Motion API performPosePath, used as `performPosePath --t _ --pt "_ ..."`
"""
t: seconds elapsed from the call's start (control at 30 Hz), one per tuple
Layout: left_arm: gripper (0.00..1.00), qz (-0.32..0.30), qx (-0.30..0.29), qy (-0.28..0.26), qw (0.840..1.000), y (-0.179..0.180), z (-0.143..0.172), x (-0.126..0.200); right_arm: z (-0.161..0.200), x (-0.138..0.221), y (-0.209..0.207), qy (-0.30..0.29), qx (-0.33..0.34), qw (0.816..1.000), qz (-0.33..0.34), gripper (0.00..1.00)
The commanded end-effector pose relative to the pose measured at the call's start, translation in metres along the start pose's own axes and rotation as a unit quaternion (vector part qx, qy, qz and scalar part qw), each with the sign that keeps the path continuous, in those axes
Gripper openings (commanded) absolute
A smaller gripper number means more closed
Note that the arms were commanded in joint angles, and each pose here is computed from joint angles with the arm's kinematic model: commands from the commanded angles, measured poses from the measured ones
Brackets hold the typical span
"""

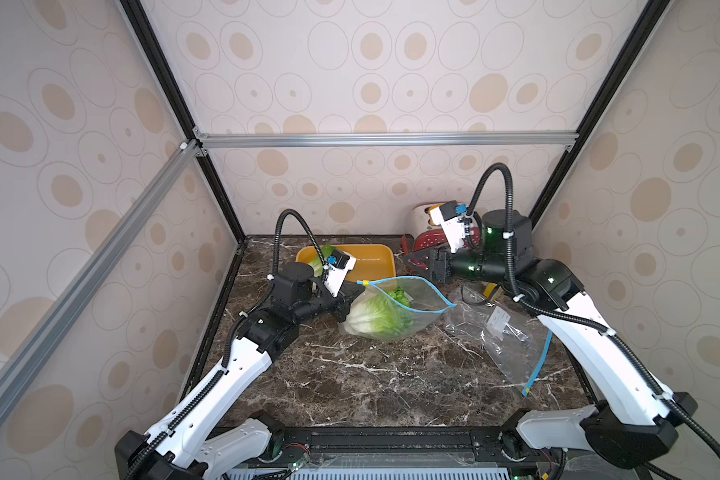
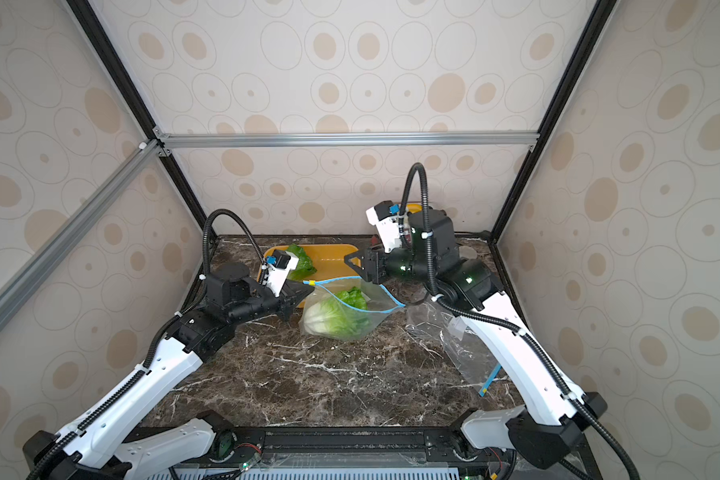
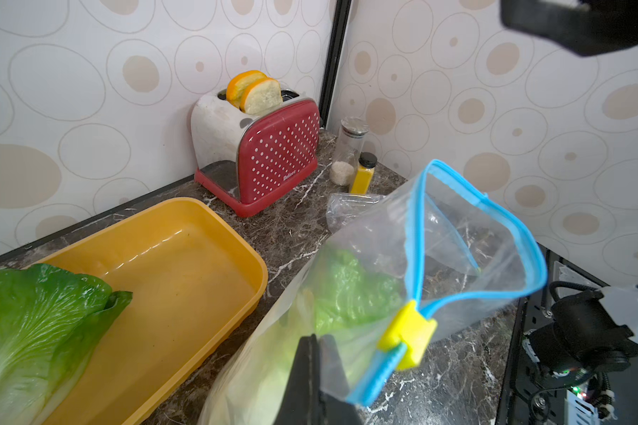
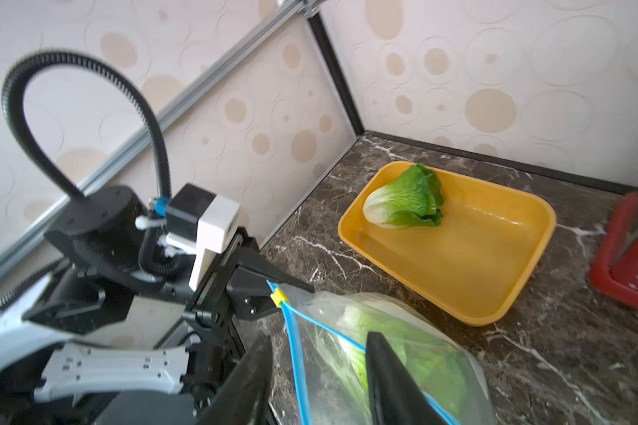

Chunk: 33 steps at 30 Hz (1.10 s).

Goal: Put the chinese cabbages into a zipper bag and zip it
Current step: Pick up the zipper food storage bag at the center of the board, then zip the zipper on the zipper food storage bag.

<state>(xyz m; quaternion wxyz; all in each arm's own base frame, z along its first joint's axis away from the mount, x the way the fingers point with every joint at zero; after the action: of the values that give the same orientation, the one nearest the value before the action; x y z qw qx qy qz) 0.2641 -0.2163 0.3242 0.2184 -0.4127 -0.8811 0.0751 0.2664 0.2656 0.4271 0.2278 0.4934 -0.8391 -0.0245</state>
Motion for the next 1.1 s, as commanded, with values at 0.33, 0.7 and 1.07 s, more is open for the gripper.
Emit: performPosePath --t 0.33,0.7,1.07 --pt "0.00 0.047 -0.020 -0.001 0.999 -0.024 -0.030 0.008 0.014 -0.043 0.038 0.084 0.180 0.966 -0.164 0.45" --pt "0.00 0.039 -0.011 0.011 0.999 -0.023 -0.031 0.008 0.029 -0.067 0.037 0.116 0.192 0.949 -0.222 0.38" --pt "0.00 0.030 -0.006 0.008 1.000 -0.019 -0.035 0.006 0.042 -0.075 0.034 0.138 0.183 0.947 -0.225 0.19"
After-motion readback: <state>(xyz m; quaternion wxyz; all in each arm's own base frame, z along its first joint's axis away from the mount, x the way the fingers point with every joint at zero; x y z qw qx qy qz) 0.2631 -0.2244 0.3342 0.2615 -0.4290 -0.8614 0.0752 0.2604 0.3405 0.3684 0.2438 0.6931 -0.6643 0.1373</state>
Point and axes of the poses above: each gripper's point midway between its finger pads, its own x axis back along the fingers, its own y axis along the line the jaws close on, z = x × y, the point moved 2 cm from there along x, back along the fingers, and after that the axes turned 10 degrees about x, right-handed, at the moved point
